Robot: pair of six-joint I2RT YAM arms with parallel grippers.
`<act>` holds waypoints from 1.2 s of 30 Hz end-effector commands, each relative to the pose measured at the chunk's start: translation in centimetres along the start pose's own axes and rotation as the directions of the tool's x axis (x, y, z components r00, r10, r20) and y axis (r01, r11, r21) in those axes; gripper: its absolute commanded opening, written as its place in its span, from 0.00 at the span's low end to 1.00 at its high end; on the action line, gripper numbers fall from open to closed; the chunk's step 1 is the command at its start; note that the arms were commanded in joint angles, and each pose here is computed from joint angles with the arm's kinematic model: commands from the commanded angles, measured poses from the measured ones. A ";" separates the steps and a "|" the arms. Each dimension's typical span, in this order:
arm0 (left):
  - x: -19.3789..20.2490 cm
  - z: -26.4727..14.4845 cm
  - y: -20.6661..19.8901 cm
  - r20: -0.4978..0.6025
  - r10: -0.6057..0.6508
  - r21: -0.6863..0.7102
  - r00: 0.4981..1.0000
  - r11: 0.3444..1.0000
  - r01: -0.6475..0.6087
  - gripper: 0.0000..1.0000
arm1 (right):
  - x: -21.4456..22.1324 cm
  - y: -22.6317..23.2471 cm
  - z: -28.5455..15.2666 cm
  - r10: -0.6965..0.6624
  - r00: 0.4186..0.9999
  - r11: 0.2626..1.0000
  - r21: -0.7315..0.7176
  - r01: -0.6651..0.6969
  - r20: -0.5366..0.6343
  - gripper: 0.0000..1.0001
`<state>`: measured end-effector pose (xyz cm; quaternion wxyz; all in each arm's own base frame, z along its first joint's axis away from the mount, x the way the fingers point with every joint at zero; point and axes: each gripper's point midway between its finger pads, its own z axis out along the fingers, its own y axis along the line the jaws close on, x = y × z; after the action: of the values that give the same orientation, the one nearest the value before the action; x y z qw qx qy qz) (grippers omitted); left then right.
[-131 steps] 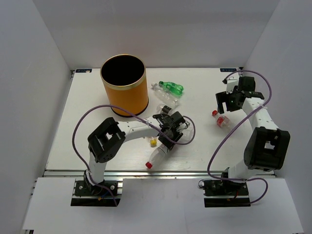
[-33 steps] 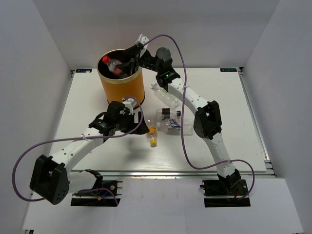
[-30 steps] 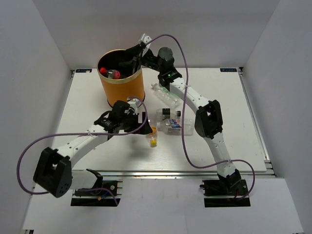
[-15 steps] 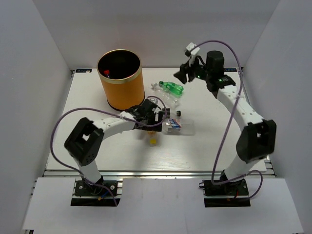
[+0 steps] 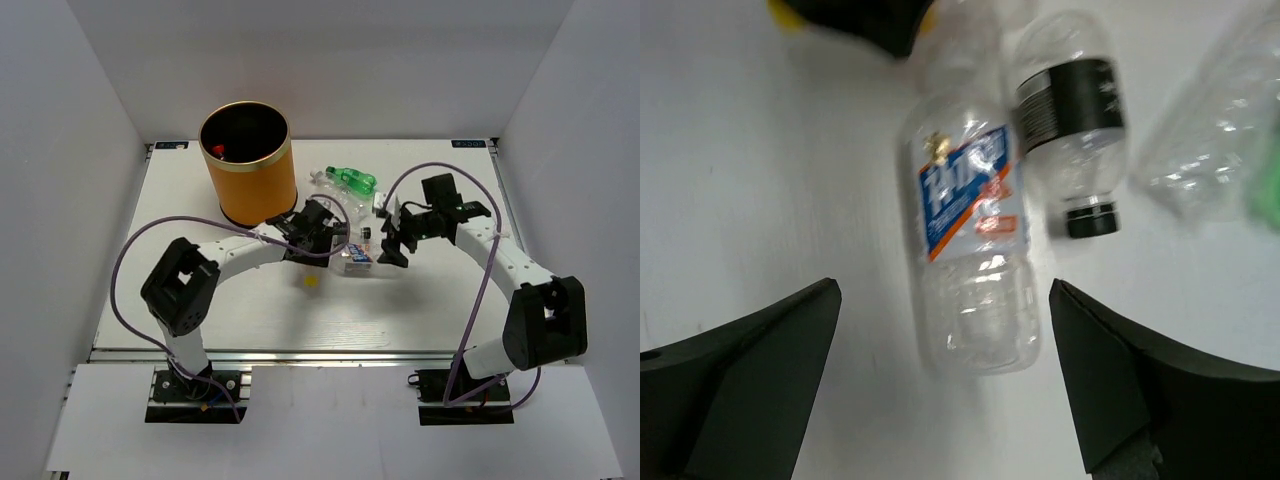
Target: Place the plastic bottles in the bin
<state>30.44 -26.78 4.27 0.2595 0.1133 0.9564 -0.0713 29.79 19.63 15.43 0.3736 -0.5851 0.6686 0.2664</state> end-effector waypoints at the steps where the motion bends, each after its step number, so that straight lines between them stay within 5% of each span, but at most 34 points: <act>1: -9.8 -9.5 -2.6 0.293 0.006 0.104 0.956 0.994 -0.039 0.29 | 1.9 1.9 0.2 -0.207 0.978 0.974 -0.096 0.205 -0.009 0.90; 7: -21.2 -22.3 -0.3 0.601 -0.027 0.021 0.799 1.000 0.018 0.32 | 3.9 0.4 2.6 -0.180 0.983 0.974 -0.145 0.172 -0.045 0.90; 16: -28.7 -27.3 8.6 0.791 -0.026 -0.236 0.611 0.909 0.344 0.39 | 6.9 -3.9 5.7 -0.196 0.966 0.980 -0.065 0.188 -0.167 0.90; 20: -30.8 -25.6 14.0 0.800 -0.037 -0.299 0.599 0.841 0.451 0.46 | 7.7 -3.7 6.1 -0.201 0.963 0.979 -0.062 0.193 -0.180 0.90; 22: -30.8 -21.4 15.5 0.735 -0.043 -0.358 0.677 0.822 0.442 0.52 | 8.2 -3.2 6.4 -0.199 0.962 0.979 -0.076 0.188 -0.188 0.90; 27: -32.0 -18.2 20.3 0.715 -0.079 -0.396 0.694 0.773 0.495 0.59 | 8.3 -2.6 6.4 -0.181 0.966 0.982 -0.082 0.169 -0.184 0.90; 30: -33.1 -17.1 20.7 0.703 -0.082 -0.388 0.706 0.788 0.478 0.89 | 8.6 -2.2 6.4 -0.171 0.967 0.984 -0.090 0.157 -0.188 0.89; 31: -33.1 -17.0 21.2 0.694 -0.086 -0.391 0.715 0.788 0.475 1.00 | 8.8 -2.1 6.4 -0.167 0.967 0.984 -0.094 0.151 -0.193 0.74; 34: -32.4 -18.7 20.4 0.691 -0.103 -0.347 0.715 0.821 0.453 1.00 | 9.3 -1.0 6.6 -0.144 0.969 0.981 -0.157 0.113 -0.202 0.11; 35: -31.7 -17.6 18.9 0.674 -0.074 -0.340 0.735 0.852 0.398 1.00 | 9.5 0.0 6.6 -0.125 0.970 0.976 -0.202 0.082 -0.208 0.00; 36: -31.5 -18.8 18.9 0.700 -0.077 -0.321 0.710 0.854 0.410 1.00 | 9.0 -0.5 6.6 -0.141 0.970 0.975 -0.198 0.101 -0.198 0.00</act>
<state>56.18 -8.81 28.38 0.5347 -0.1311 0.8217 0.1473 32.49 19.34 4.84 0.2943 -0.6780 0.6390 0.2129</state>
